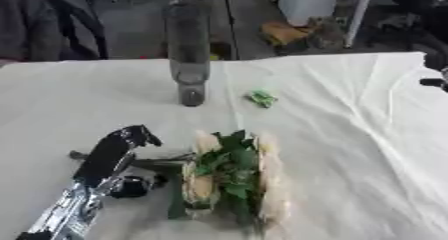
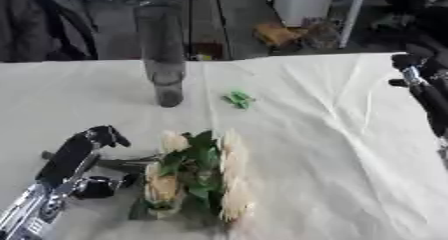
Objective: Arrange flowers into the vase.
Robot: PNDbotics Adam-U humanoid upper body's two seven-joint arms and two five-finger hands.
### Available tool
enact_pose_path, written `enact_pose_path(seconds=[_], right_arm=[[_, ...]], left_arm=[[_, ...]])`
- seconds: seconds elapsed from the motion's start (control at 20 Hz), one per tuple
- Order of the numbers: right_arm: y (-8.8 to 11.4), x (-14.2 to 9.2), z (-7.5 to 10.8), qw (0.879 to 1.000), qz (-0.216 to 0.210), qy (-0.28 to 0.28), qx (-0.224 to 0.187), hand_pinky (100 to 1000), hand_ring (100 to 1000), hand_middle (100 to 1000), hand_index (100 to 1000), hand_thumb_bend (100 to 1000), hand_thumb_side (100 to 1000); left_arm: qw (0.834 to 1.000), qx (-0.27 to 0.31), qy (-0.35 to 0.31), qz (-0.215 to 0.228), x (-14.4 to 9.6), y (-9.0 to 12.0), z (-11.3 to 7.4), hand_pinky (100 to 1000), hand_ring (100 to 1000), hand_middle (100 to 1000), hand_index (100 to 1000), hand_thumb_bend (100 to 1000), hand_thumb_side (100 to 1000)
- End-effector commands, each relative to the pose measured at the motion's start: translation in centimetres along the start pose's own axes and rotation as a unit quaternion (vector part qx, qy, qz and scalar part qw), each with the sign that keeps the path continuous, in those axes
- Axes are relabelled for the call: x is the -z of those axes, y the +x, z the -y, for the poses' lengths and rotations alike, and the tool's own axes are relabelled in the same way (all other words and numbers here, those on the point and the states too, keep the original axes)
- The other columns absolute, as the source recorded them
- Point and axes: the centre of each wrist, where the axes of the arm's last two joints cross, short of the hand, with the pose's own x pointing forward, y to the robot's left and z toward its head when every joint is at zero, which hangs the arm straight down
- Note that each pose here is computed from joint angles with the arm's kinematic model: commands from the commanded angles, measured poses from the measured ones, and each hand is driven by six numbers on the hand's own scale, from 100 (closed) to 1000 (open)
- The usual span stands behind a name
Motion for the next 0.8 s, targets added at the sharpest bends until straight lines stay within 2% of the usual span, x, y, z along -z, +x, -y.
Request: enact_pose_path(seconds=[0.05, 0.8], right_arm=[[1.22, 0.80, 0.80, 1.000, 0.019, -0.001, -0.011, 754, 896, 806, 779, 100, 608], [1.26, 0.91, 0.68, 1.000, 0.021, 0.000, -0.009, 755, 897, 806, 780, 100, 609]], left_arm=[[1.000, 0.008, 0.004, 0.002, 0.57, -0.05, -0.53, 695, 578, 573, 656, 702, 100], [1.000, 0.008, -0.005, -0.005, 0.71, -0.18, 0.19, 685, 556, 550, 629, 685, 100]])
